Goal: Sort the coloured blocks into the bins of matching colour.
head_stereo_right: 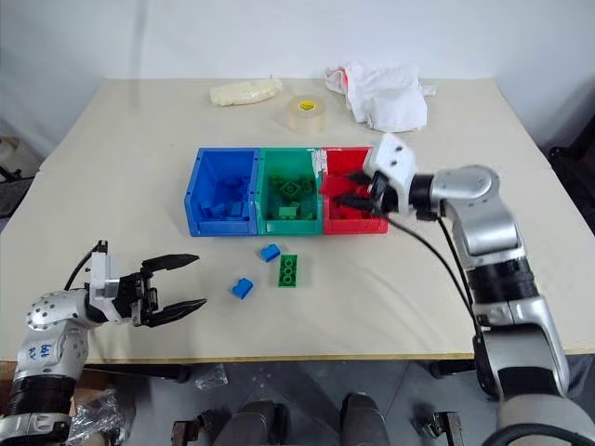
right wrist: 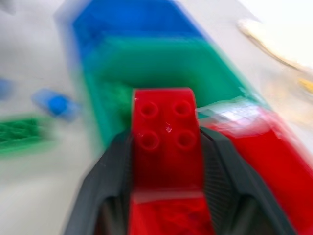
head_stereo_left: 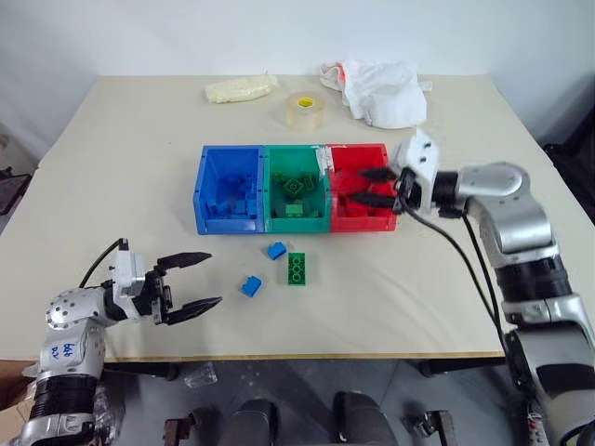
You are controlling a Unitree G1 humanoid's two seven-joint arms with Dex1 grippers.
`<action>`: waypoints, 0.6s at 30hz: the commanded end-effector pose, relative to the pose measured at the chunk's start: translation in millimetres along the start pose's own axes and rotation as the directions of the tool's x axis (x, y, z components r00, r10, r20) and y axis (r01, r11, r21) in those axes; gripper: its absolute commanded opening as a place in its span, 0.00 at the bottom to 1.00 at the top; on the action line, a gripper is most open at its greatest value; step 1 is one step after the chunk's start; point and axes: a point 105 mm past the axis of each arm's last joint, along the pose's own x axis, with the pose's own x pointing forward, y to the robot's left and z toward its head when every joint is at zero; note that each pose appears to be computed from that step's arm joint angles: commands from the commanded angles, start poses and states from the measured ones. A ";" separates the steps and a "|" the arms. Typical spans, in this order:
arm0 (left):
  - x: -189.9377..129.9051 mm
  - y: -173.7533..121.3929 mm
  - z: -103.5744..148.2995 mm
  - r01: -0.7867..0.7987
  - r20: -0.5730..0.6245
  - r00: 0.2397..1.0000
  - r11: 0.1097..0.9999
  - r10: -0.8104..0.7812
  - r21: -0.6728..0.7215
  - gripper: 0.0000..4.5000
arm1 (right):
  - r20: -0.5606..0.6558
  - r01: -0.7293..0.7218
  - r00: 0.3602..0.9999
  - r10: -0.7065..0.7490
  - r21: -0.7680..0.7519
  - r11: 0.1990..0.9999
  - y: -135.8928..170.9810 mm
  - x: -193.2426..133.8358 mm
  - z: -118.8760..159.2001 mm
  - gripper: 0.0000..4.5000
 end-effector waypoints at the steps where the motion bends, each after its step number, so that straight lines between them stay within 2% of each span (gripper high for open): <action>1: 2.0 1.2 1.9 0.012 0.009 1.000 1.000 -0.012 0.019 1.00 | -0.027 0.074 0.997 -0.075 -0.035 0.997 -20.0 6.3 -3.8 0.62; 6: 3.9 1.2 2.3 0.022 0.014 1.000 1.000 -0.022 0.022 1.00 | -0.010 0.056 0.998 -0.057 -0.064 0.996 -23.7 8.5 1.9 0.99; 9: 3.7 1.1 2.5 0.023 0.015 1.000 0.999 -0.023 0.022 1.00 | 0.009 0.011 1.000 -0.010 -0.072 0.997 -17.0 3.6 4.7 1.00; 13: 3.0 0.4 2.1 0.025 0.015 1.000 1.000 -0.025 0.017 1.00 | 0.046 -0.130 0.990 0.133 -0.068 0.989 9.0 -15.1 5.8 1.00; 16: 0.8 1.2 1.3 0.024 0.010 1.000 1.000 -0.024 0.013 1.00 | 0.001 -0.274 0.962 0.274 -0.023 0.962 40.7 -49.5 -10.6 1.00; 18: -1.7 2.6 1.0 0.018 0.006 1.000 1.000 -0.018 0.012 1.00 | -0.042 -0.317 0.947 0.318 0.026 0.948 55.2 -71.5 -20.9 1.00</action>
